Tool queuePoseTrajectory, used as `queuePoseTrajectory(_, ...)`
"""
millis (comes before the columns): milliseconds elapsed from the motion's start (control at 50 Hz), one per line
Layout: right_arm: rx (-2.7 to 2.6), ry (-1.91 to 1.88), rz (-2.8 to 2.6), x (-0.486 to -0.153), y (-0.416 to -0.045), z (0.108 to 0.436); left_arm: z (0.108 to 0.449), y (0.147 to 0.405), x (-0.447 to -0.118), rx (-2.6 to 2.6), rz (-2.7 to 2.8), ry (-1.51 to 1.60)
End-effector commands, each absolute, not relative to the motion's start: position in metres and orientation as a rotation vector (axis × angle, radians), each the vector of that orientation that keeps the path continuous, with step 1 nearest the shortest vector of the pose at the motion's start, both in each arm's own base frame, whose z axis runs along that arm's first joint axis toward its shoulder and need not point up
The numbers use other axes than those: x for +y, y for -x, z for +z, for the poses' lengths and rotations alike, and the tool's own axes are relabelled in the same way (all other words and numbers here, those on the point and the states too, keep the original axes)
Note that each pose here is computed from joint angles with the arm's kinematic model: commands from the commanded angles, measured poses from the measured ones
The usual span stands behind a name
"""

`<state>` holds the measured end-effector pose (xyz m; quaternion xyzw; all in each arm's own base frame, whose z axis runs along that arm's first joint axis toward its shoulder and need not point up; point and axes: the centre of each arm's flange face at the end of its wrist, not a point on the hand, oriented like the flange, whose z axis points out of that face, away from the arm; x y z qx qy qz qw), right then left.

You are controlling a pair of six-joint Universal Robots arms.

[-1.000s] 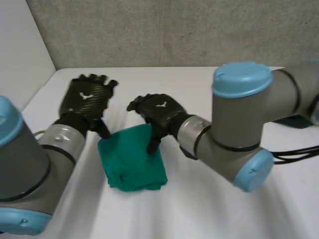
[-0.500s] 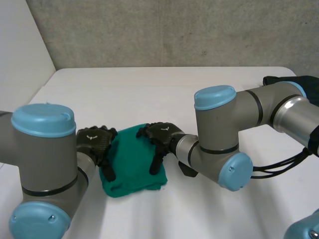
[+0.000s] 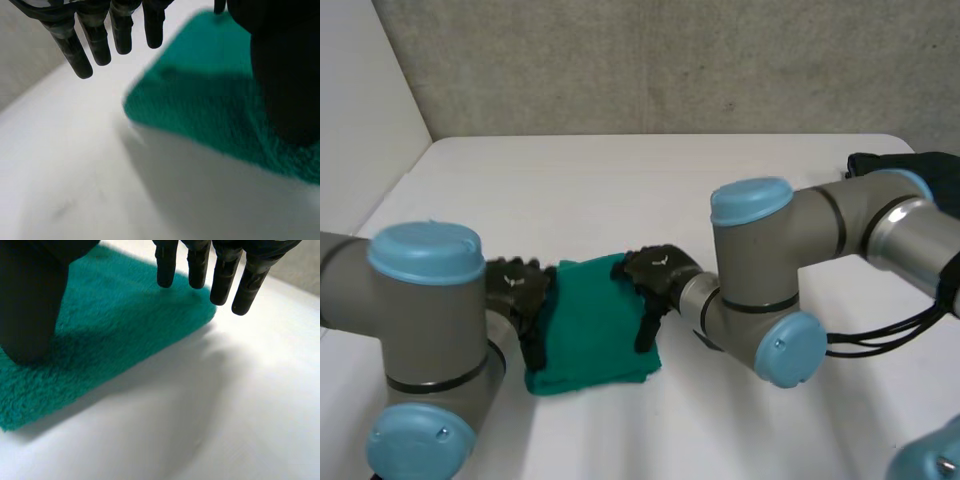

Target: Fold the laundry.

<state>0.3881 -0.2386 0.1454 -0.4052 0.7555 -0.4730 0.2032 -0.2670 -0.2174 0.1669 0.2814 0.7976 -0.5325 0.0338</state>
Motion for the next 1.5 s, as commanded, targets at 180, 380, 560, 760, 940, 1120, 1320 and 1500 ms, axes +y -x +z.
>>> queuePoseTrajectory(180, 1.964, 1.085, -1.581, -0.226, -0.361, 0.215, 0.26, 0.272, -0.214, 2.313, -2.157, -0.952)
queuePoseTrajectory(380, 1.925, 1.451, -1.425, -0.185, -0.343, 0.173, 0.298, 0.285, -0.218, 2.305, -2.376, -1.17)
queuePoseTrajectory(560, 1.824, 1.469, -1.449, -0.18, -0.35, 0.153, 0.305, 0.283, -0.239, 2.397, -2.34, -1.139)
queuePoseTrajectory(760, 1.78, 1.469, -1.473, -0.183, -0.361, 0.134, 0.298, 0.284, -0.241, 2.44, -2.293, -1.143)
queuePoseTrajectory(940, 1.754, 1.475, -1.454, -0.187, -0.368, 0.121, 0.297, 0.284, -0.242, 2.445, -2.288, -1.135)
queuePoseTrajectory(1120, 1.747, 1.475, -1.457, -0.196, -0.377, 0.111, 0.292, 0.283, -0.243, 2.461, -2.268, -1.131)
queuePoseTrajectory(1320, 1.727, 1.464, -1.5, -0.209, -0.388, 0.111, 0.287, 0.282, -0.242, 2.483, -2.243, -1.133)
queuePoseTrajectory(1500, 1.681, 1.476, -1.512, -0.201, -0.4, 0.115, 0.287, 0.28, -0.244, 2.484, -2.241, -1.116)
